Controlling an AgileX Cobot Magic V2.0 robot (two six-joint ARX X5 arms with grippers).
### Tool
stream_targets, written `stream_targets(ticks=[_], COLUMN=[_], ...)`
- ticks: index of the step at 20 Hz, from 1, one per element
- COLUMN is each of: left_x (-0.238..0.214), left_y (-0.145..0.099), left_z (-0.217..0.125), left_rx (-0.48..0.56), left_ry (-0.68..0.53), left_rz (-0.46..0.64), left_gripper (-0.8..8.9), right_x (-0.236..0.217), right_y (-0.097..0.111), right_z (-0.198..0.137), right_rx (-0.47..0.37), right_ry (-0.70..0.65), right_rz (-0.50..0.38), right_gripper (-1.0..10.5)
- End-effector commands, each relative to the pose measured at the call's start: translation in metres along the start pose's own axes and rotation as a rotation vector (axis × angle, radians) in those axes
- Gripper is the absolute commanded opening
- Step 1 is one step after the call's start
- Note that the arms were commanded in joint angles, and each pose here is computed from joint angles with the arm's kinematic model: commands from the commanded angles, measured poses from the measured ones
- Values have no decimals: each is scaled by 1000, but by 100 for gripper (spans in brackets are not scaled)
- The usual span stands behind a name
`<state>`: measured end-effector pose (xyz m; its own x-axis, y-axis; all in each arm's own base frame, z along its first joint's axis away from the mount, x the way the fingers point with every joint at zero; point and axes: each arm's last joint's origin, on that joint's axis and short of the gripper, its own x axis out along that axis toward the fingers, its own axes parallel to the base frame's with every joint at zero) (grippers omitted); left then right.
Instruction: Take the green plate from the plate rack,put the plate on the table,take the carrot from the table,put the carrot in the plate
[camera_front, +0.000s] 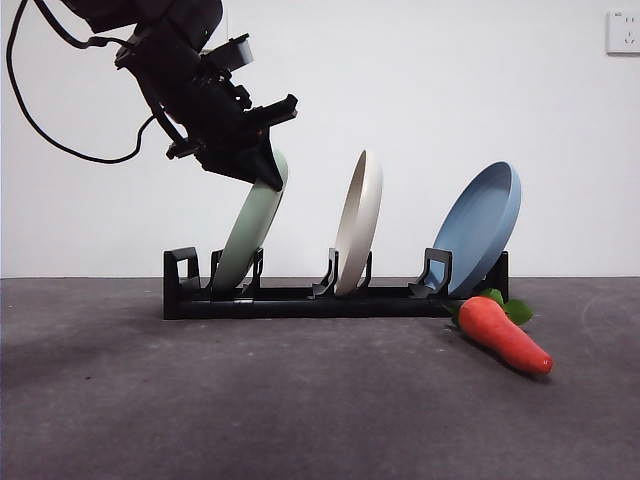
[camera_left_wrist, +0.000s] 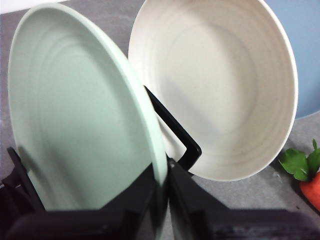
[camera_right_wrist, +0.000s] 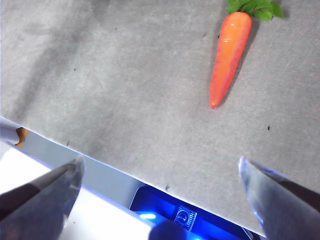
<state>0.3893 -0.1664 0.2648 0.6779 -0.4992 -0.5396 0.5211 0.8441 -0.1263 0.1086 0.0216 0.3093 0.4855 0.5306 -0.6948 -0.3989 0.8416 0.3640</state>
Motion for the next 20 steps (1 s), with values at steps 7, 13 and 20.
stream_targets(ticks=[7, 13, 20], left_x=[-37, -98, -153], left_y=[-11, -38, -122], left_z=[26, 37, 8], left_rx=[-14, 32, 456], left_ry=[-116, -92, 146], left_rz=[-87, -220, -66], left_gripper=[-6, -6, -6], right_x=[-1, -1, -1], right_y=[1, 1, 0], right_z=[1, 1, 1], right_rx=[0, 0, 1], right_ry=[-5, -5, -4], right_rz=[-2, -2, -2], right_gripper=[621, 621, 621])
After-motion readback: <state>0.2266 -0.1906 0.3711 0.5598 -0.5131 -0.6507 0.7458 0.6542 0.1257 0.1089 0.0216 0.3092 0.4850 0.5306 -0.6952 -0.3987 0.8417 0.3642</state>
